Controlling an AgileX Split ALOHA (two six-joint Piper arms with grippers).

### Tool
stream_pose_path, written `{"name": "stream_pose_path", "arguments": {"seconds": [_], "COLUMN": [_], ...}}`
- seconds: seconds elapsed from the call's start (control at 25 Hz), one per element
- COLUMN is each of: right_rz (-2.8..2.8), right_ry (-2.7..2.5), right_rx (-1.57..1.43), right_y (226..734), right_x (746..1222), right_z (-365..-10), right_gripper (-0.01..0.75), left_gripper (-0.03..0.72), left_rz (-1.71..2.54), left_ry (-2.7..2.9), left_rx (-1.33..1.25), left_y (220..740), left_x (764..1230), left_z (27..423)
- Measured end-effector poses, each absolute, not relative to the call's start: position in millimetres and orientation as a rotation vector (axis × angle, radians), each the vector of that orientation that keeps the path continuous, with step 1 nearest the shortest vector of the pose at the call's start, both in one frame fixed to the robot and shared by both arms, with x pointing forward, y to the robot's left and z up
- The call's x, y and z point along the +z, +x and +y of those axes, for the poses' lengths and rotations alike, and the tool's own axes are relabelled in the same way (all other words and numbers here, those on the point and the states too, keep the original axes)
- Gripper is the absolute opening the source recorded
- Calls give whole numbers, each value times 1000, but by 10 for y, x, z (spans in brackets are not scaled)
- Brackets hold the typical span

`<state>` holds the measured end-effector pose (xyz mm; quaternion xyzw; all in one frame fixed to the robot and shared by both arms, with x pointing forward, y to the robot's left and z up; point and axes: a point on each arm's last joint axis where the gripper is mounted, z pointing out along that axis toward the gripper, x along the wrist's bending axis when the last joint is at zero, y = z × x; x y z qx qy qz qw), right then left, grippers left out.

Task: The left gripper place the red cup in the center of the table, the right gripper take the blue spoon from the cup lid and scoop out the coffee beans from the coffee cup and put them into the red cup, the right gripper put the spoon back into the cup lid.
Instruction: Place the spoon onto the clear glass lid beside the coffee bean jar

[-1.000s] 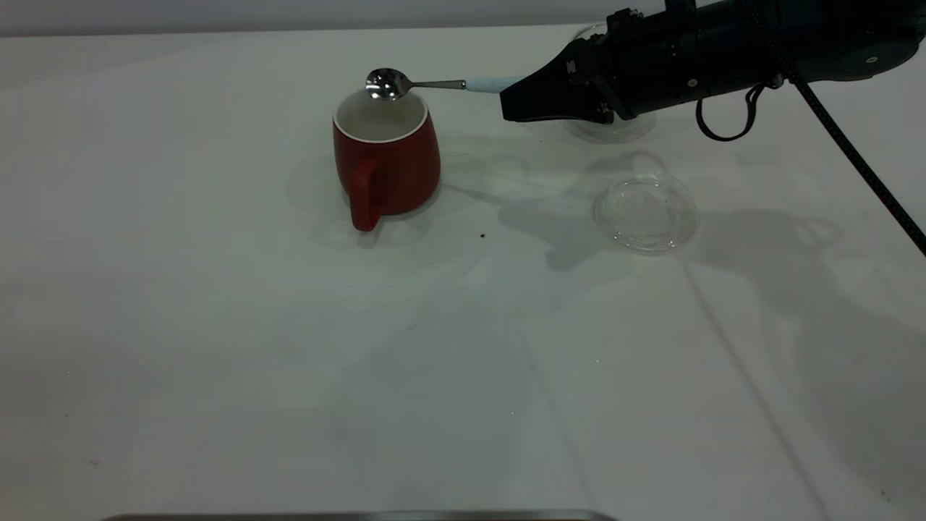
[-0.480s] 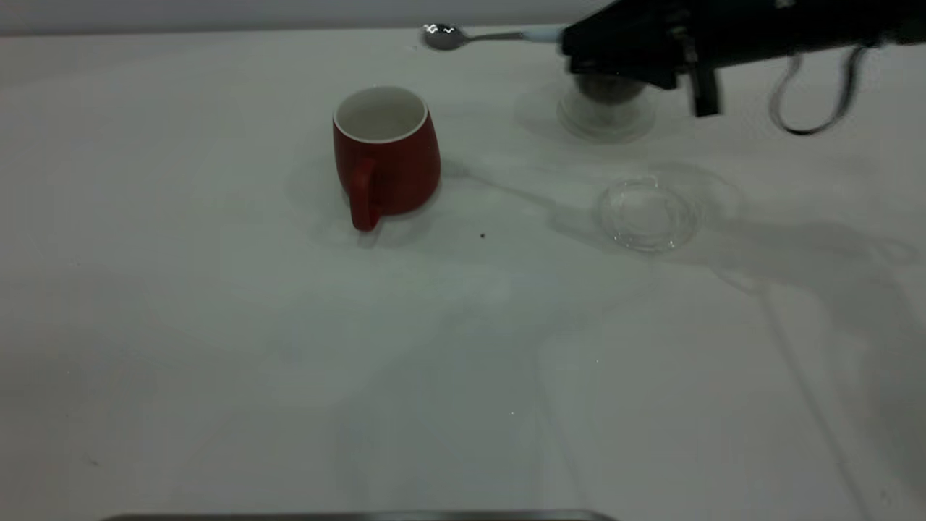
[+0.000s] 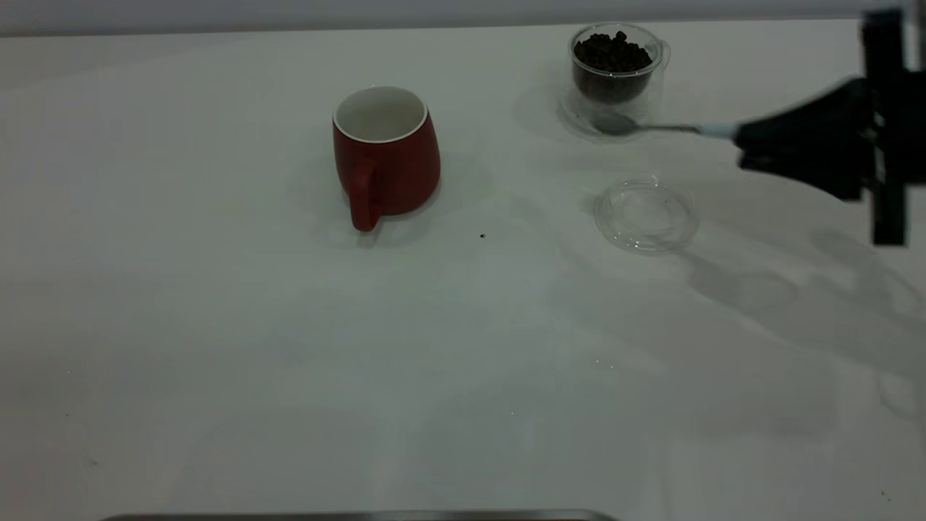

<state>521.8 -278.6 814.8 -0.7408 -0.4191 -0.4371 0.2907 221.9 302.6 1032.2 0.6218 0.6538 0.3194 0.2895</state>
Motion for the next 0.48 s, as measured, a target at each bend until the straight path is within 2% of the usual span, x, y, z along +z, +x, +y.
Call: {"name": "stream_pose_path", "arguments": {"seconds": [0.2,0.48], "right_rz": [-1064,-1037], "right_ry": [-2048,-2089], "right_rx": [-1168,-1081], "right_y": [5082,5035], "right_x": [8083,7828], "right_z": [-2979,-3003], "right_gripper": [102,102], "left_gripper": [586,586], "left_rz": [1745,1740], "left_ry": [1659,1666], "left_rx": [852,856], "left_y": [2219,2219], "left_x": [10322,10322], "left_z": [3026,3026]}}
